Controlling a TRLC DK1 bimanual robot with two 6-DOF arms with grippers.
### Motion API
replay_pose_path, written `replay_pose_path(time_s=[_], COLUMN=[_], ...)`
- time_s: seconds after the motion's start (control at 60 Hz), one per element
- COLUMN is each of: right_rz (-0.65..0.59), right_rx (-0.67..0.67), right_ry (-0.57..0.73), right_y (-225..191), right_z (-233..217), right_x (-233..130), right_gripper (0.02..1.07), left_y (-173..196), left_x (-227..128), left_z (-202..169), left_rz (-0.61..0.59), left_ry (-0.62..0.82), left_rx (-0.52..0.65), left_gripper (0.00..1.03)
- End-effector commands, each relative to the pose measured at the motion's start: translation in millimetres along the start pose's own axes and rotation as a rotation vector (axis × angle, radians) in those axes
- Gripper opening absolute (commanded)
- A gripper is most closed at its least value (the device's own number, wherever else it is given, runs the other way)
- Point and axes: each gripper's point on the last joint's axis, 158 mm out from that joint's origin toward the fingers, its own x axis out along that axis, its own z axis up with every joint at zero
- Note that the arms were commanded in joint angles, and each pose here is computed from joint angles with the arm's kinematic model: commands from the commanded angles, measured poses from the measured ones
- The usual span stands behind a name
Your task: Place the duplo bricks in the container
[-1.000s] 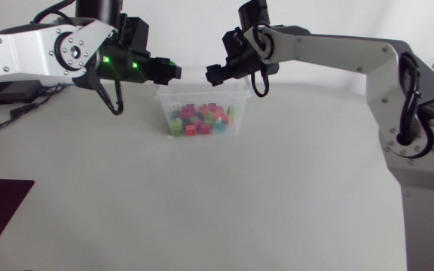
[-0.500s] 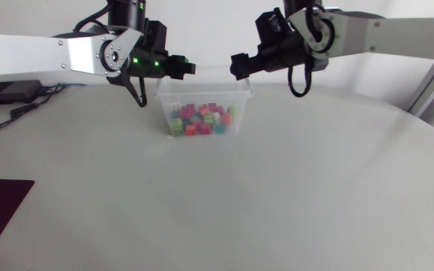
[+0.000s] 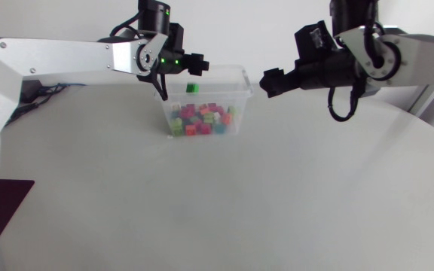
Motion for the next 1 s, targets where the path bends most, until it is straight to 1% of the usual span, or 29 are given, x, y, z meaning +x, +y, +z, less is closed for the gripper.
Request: replay_pose_path(time_s=[0.0,0.1,0.217,0.317,0.35,0.5,0.533,0.583,0.717,0.883,0.983], right_rz=[-0.027,-0.053,-0.105,-0.167,-0.191,-0.268,-0.274,-0.306,-0.344,-0.383,-0.423], right_rx=[-0.010,-0.015,-0.006,-0.007,-0.008,-0.033,-0.036,-0.044,-0.066,-0.076,-0.073], right_ry=[-0.027,-0.038,-0.081,-0.120,-0.149,-0.192,-0.193,-0.197,-0.223,-0.242,-0.276], right_y=[-7.7,-17.1,-31.6,-44.3,-47.7,-56.3,-56.8,-59.3,-59.6,-59.0,-61.0], right_z=[1.9,3.1,10.5,14.3,17.3,9.4,7.4,0.7,-9.1,-29.4,-38.7], right_x=[-19.3,-37.2,-60.4,-81.3,-91.9,-120.7,-122.6,-132.9,-154.0,-174.0,-189.5], right_gripper=[1.03,1.03,1.03,1.03,1.03,1.03,1.03,1.03,1.03,1.03,1.03], left_y=[2.4,5.6,11.0,24.2,34.0,63.5,65.7,79.4,96.0,103.0,105.5], left_x=[4.4,-10.7,-43.4,-70.9,-87.1,-131.3,-136.2,-157.2,-196.7,-234.0,-257.3], left_z=[9.5,20.9,36.1,48.0,53.0,57.6,56.8,55.8,48.3,26.1,9.4], left_rz=[0.011,0.015,0.023,0.043,0.060,0.115,0.119,0.149,0.190,0.220,0.239], left_ry=[-0.022,-0.030,-0.060,-0.105,-0.128,-0.170,-0.174,-0.205,-0.247,-0.267,-0.281], left_rx=[0.016,0.017,0.036,0.031,0.037,0.029,0.029,0.022,0.010,0.005,0.020], left_gripper=[0.97,0.97,0.98,0.98,0.98,0.98,0.98,0.98,0.98,0.98,0.98])
